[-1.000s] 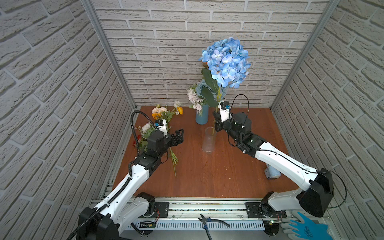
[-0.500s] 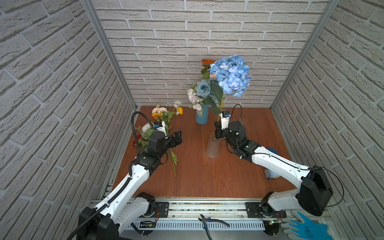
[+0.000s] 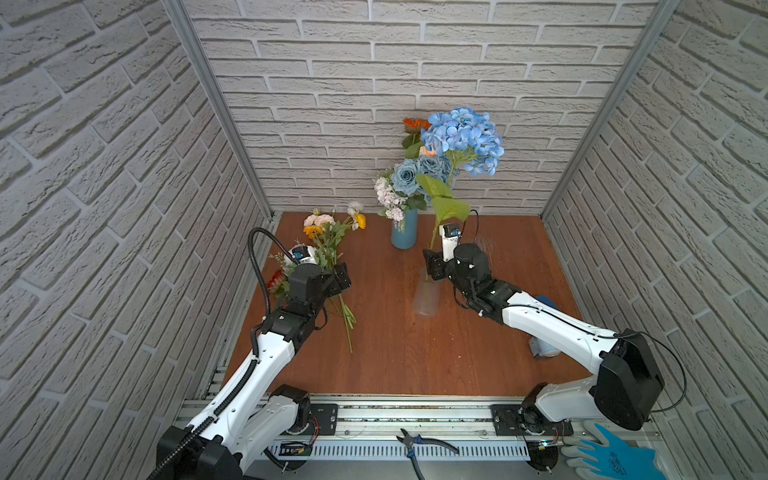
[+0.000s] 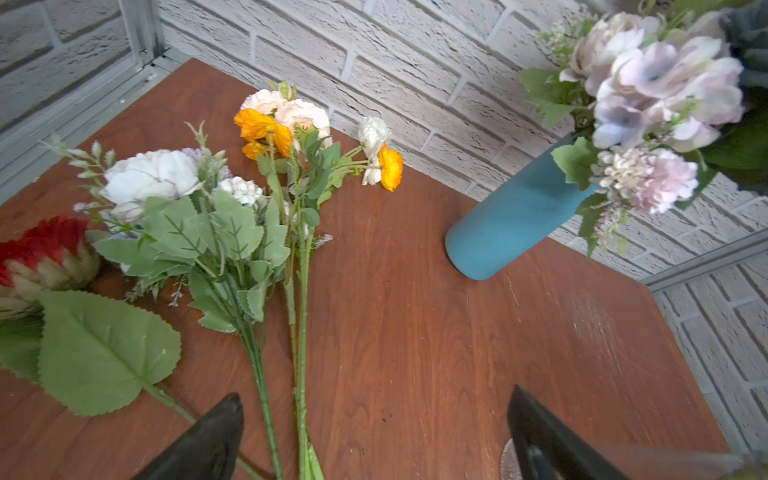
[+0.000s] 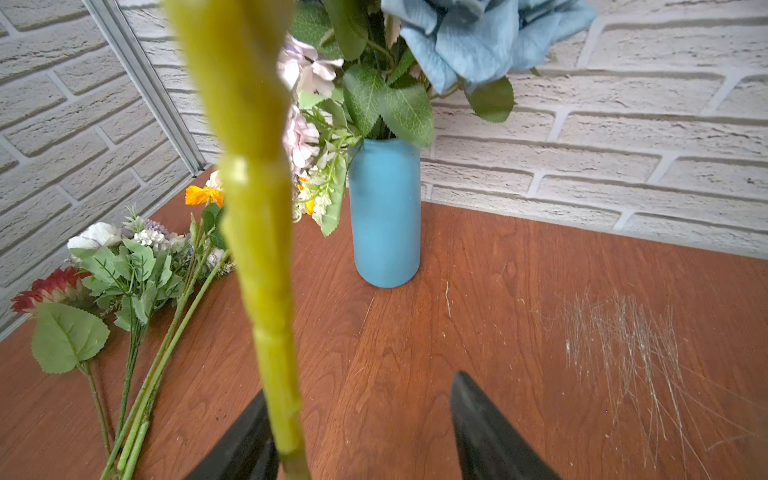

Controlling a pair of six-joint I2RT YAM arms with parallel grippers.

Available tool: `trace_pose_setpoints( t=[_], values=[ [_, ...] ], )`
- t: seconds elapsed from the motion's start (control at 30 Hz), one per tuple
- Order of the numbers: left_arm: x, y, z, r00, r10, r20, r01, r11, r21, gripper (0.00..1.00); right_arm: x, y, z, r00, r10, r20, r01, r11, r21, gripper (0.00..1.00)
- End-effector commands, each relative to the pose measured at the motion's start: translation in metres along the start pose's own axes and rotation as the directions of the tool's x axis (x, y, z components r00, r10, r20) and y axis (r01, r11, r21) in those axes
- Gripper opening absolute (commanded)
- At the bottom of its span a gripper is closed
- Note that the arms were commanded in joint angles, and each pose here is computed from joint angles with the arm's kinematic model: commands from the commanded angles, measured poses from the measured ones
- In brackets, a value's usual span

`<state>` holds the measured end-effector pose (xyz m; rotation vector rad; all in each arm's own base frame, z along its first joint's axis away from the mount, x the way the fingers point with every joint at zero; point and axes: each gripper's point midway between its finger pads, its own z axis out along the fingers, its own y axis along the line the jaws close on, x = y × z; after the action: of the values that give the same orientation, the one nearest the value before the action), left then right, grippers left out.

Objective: Arrange the flowers into the vase
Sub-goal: 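Lower the hydrangea stem into the glass vase and open the right gripper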

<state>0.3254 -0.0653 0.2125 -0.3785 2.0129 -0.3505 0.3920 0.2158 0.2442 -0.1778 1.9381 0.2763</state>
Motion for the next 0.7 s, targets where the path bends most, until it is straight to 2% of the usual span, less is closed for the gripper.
trace_pose_setpoints(
  t=[0.0,0.07,0.2,0.37,0.4,0.5,0.67],
  values=[
    [0.002,0.022,-0.002,0.999,-0.03,0.013,0.03,0.998,-0.06,0.98,-0.022,-0.004,-0.021,0.999,0.032,0.034,-0.032,0.999,0.002,0.68],
    [0.003,0.03,-0.002,0.999,-0.048,0.016,0.049,0.996,-0.076,0.98,-0.022,-0.007,-0.03,0.999,0.033,0.02,-0.033,0.999,0.007,0.75],
    [0.007,0.044,0.0,0.996,-0.087,0.013,0.088,0.991,-0.098,0.98,-0.021,-0.01,-0.049,1.0,0.014,-0.011,-0.014,1.0,-0.002,0.82],
    [0.012,0.05,0.006,0.994,-0.113,-0.006,0.112,0.988,-0.103,0.98,-0.026,-0.01,-0.07,1.0,0.007,-0.019,-0.007,0.999,-0.035,0.84],
    [0.012,0.05,0.007,0.993,-0.115,-0.007,0.114,0.988,-0.1,0.98,-0.028,-0.01,-0.074,1.0,0.013,-0.012,-0.014,0.999,-0.039,0.91],
    [0.012,0.049,0.008,0.993,-0.116,-0.011,0.114,0.989,-0.096,0.98,-0.034,-0.011,-0.083,1.0,0.024,0.016,-0.023,0.999,-0.049,1.0],
    [0.014,0.051,0.007,0.994,-0.108,-0.016,0.105,0.989,-0.1,0.98,-0.045,-0.008,-0.097,0.997,0.038,0.062,-0.032,0.996,-0.084,1.0]
  ],
)
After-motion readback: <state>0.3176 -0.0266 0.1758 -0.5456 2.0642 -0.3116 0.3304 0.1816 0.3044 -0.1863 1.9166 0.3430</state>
